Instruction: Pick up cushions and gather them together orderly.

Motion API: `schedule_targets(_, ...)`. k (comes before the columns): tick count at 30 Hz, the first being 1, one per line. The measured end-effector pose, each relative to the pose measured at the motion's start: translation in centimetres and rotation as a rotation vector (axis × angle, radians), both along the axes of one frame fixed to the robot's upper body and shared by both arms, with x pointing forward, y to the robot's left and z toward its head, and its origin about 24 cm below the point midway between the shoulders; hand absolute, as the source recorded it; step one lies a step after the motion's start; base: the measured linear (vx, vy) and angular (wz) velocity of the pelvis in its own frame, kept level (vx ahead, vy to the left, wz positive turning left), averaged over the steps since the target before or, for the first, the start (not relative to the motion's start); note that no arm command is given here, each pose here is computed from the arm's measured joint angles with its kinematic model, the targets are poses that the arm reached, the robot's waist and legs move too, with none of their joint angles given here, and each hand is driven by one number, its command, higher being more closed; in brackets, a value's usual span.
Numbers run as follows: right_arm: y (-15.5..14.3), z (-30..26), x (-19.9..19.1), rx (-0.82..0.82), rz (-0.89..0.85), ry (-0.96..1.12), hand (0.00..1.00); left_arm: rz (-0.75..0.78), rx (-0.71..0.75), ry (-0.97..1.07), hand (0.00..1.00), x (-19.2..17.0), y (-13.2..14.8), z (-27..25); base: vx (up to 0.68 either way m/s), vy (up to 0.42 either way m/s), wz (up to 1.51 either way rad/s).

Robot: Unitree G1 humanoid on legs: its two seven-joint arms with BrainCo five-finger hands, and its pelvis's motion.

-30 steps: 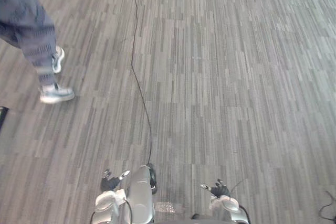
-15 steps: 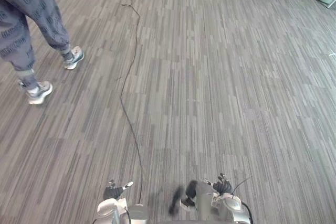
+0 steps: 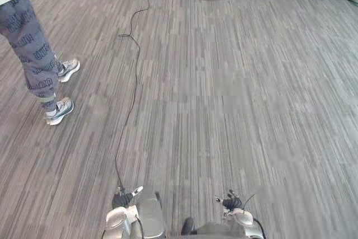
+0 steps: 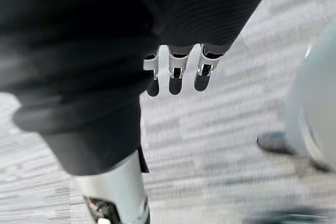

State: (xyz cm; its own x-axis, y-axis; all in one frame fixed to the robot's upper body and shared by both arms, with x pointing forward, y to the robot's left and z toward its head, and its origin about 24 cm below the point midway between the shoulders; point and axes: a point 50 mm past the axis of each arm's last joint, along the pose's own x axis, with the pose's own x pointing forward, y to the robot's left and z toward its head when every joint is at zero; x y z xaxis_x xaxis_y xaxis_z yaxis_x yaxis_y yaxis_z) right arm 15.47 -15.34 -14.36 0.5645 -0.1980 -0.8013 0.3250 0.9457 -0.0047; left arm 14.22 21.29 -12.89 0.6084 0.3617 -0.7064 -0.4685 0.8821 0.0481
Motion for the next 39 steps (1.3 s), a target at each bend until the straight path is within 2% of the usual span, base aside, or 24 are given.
schedule_targets(7,0.0,0.4,0.5,-0.013,0.036,-0.033,0.0,0.016,0.029,0.053,0.0,-1.1,1.3,-0.4,0.65,0.336,-0.72)
schedule_targets(12,0.1,0.2,-0.6,-0.008,0.051,-0.025,0.0,-0.06,0.021,0.05,0.0,0.0,0.1,-0.4,0.41,0.125,-0.74)
schedule_targets(21,-0.9,0.4,-0.2,-0.022,0.035,-0.046,0.0,-0.118,0.014,0.157,0.0,-2.2,-0.5,-1.8,0.47,0.002,-0.4)
schedule_targets(28,0.2,0.0,-0.4,0.001,0.066,0.0,0.0,-0.076,-0.012,0.064,0.0,-0.9,-0.9,-0.9,0.62,0.01,-1.05)
schedule_targets(33,0.4,-0.7,-1.6,0.01,0.057,0.055,0.0,-0.008,-0.043,0.018,0.0,-0.9,-1.1,-0.6,0.72,0.299,-1.31)
schedule_targets(39,0.7,-0.6,-1.5,0.004,0.086,0.038,0.0,0.003,-0.006,0.038,0.0,-1.3,0.4,-0.6,0.64,0.302,-0.69)
